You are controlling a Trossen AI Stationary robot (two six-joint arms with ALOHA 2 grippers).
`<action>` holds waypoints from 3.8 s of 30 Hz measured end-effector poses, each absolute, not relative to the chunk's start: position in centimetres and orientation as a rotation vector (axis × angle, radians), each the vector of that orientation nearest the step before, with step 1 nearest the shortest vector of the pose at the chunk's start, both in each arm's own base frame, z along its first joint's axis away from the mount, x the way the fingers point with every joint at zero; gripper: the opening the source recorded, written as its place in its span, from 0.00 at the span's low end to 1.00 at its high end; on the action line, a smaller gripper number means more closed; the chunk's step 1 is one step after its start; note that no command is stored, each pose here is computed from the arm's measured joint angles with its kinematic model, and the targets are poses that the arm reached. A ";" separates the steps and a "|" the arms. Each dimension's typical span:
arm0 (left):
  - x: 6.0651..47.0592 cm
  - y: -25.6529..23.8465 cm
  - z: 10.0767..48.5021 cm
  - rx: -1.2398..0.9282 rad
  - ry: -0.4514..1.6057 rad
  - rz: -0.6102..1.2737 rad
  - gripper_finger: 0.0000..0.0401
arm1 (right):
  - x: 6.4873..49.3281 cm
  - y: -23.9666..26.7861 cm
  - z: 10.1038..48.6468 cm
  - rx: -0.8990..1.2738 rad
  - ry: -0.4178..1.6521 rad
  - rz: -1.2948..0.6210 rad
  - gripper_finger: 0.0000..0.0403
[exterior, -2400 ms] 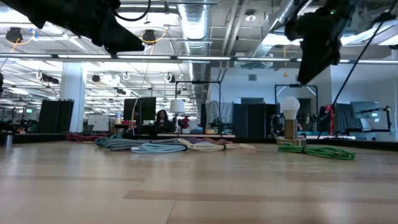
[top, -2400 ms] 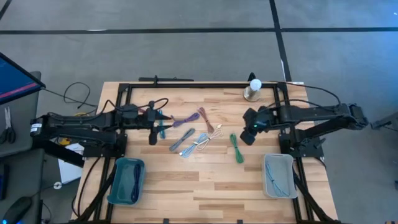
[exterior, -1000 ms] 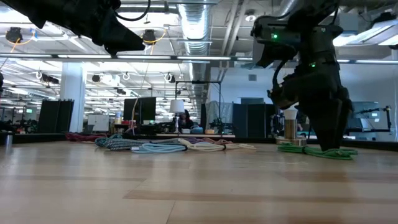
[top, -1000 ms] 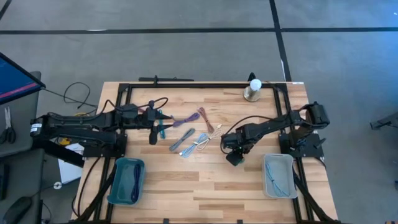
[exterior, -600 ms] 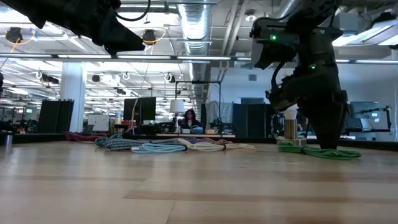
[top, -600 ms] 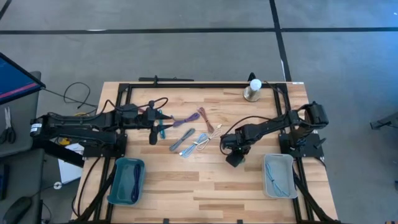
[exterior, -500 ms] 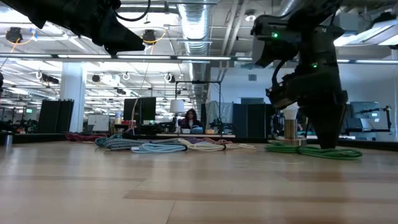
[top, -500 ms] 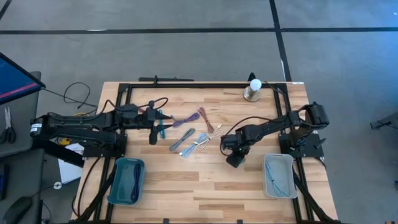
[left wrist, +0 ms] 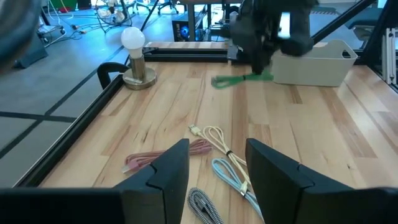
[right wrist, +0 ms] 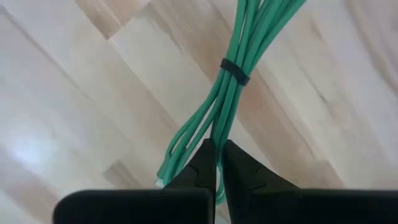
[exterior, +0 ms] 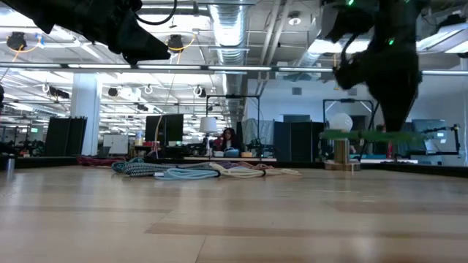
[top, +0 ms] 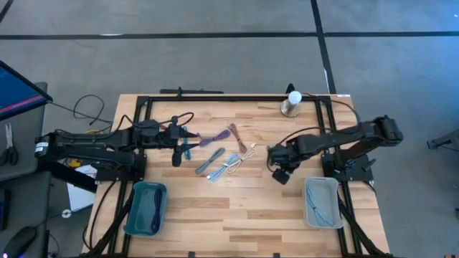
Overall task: Pick & Place USB Port
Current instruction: Put the green USB cable into the gray bin, then put the pink patterned USB cable into the blue bin
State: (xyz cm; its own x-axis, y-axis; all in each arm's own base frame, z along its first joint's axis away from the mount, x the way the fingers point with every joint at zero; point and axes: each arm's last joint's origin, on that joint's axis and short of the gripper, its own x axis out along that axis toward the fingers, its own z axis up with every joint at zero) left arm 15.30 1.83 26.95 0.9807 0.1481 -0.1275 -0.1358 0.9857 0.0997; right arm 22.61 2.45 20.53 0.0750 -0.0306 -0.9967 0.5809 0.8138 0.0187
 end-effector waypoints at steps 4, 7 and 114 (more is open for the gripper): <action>15.3 1.8 27.0 0.091 0.135 0.143 0.39 | 20.6 2.5 23.0 0.505 1.375 -0.443 0.00; 15.3 1.8 27.0 0.083 0.133 0.144 0.39 | 18.8 2.7 25.1 0.529 1.344 -0.396 0.00; 15.3 1.8 27.4 0.063 0.085 0.147 0.39 | 16.2 14.9 22.9 0.379 1.710 -0.406 0.28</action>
